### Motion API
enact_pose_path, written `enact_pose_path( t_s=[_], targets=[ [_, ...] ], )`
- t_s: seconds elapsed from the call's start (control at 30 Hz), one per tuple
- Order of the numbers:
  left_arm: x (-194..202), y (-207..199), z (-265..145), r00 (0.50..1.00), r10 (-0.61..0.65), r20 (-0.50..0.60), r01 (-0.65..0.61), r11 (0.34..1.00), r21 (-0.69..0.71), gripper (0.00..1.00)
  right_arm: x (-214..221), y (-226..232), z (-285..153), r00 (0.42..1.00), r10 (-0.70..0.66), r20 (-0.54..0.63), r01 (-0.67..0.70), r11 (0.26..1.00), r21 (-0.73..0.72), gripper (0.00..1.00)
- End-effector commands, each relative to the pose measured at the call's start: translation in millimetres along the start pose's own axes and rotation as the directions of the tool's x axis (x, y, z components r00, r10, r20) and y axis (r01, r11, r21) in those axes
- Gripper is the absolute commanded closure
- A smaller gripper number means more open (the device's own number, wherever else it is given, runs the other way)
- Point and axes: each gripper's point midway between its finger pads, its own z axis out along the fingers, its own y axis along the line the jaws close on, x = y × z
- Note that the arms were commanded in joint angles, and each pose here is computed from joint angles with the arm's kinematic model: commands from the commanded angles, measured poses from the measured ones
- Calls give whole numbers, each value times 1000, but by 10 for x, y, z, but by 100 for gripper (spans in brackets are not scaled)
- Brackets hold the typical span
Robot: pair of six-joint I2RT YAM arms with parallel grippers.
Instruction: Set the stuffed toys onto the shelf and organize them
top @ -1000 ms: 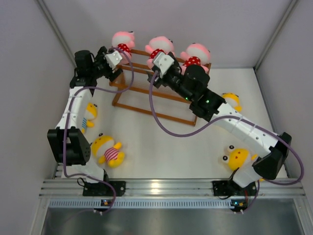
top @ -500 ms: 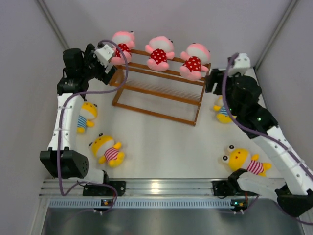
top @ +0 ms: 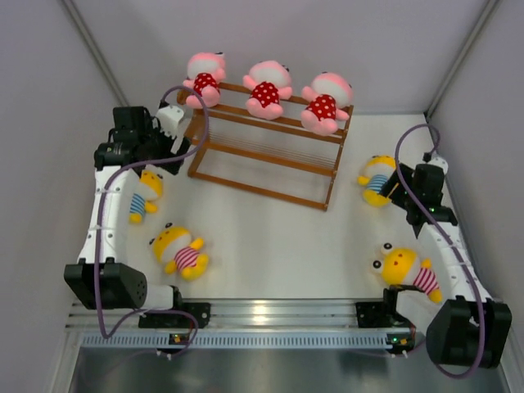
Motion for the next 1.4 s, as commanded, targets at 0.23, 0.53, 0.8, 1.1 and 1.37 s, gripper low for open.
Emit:
enact_pose_path(
  t_s=[0.23, 0.53, 0.8, 1.1, 1.37],
  targets=[
    [807, -71, 27, 966, -122, -229, 124, 992, -7, 2, 75, -25, 479, 994, 88, 62, -85, 995, -44, 33],
    [1023, -89, 137, 947, -158, -280, 170, 985, 17, 2, 239, -267, 739, 995, 82, 55, -86, 994, 67, 38],
    [1094, -92, 193, 941, -162, -298, 180, 983, 33, 2, 261, -263, 727, 998, 40, 51, -43, 997, 59, 100],
    [1117, -32, 271, 940, -177, -292, 191, 981, 19, 2, 385, 244, -345, 998, -63, -1, 63, 998, -13, 100],
    [1073, -36, 287, 945, -182, -271, 196, 980, 26, 2, 488, 304, -1120, 984, -137, -110, 132, 990, -55, 100]
  ],
)
